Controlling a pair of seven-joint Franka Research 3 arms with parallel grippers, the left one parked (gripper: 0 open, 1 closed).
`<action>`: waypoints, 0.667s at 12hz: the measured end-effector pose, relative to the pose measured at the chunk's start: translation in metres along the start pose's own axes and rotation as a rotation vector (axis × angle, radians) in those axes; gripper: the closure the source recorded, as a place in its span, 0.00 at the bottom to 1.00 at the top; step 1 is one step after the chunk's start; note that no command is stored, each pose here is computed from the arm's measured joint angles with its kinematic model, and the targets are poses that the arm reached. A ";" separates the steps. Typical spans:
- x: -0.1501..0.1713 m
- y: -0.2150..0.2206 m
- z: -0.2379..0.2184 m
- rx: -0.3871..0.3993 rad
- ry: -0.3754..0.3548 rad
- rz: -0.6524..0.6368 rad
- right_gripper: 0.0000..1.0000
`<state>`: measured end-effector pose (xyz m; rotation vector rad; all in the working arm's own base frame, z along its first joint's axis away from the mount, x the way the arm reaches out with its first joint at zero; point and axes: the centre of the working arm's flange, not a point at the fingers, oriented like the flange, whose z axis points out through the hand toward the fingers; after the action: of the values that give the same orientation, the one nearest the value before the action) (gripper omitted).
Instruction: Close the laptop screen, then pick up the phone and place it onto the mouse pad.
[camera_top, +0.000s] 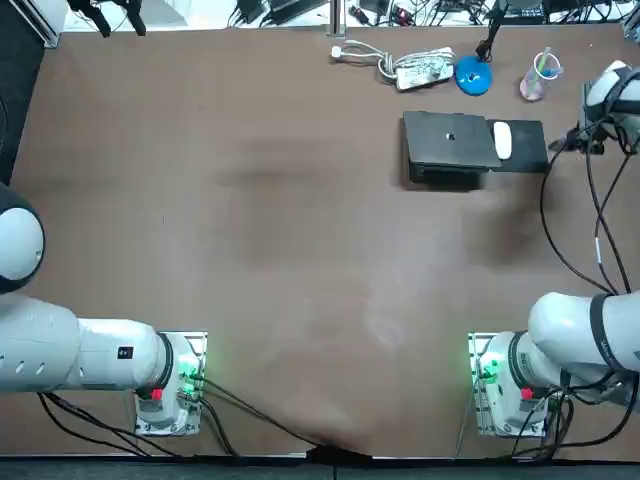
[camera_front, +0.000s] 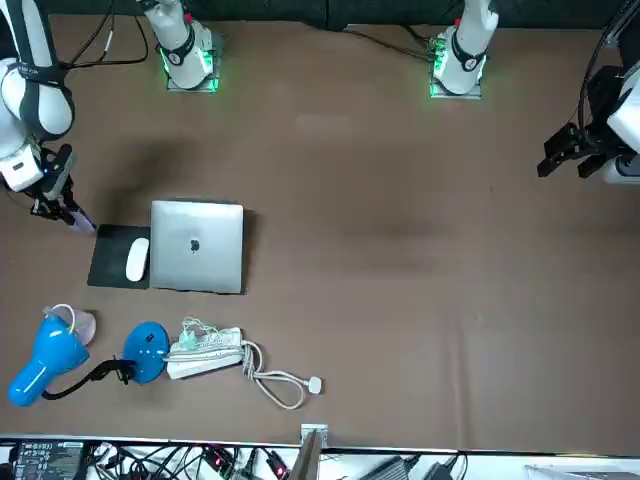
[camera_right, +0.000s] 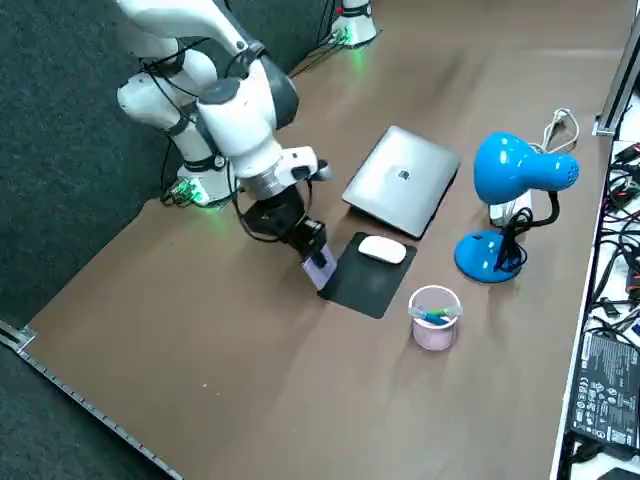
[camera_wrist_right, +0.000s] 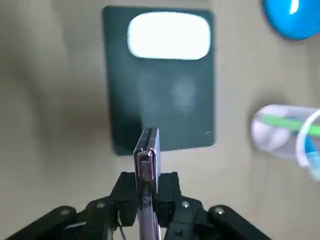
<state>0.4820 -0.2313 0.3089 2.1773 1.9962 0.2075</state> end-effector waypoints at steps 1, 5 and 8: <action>0.008 0.012 -0.003 -0.014 0.000 -0.004 0.78; 0.026 0.043 0.015 -0.019 0.019 -0.015 0.78; 0.031 0.048 0.037 -0.003 0.050 0.013 0.78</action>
<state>0.5396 -0.2055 0.2827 2.2044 2.0067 0.2689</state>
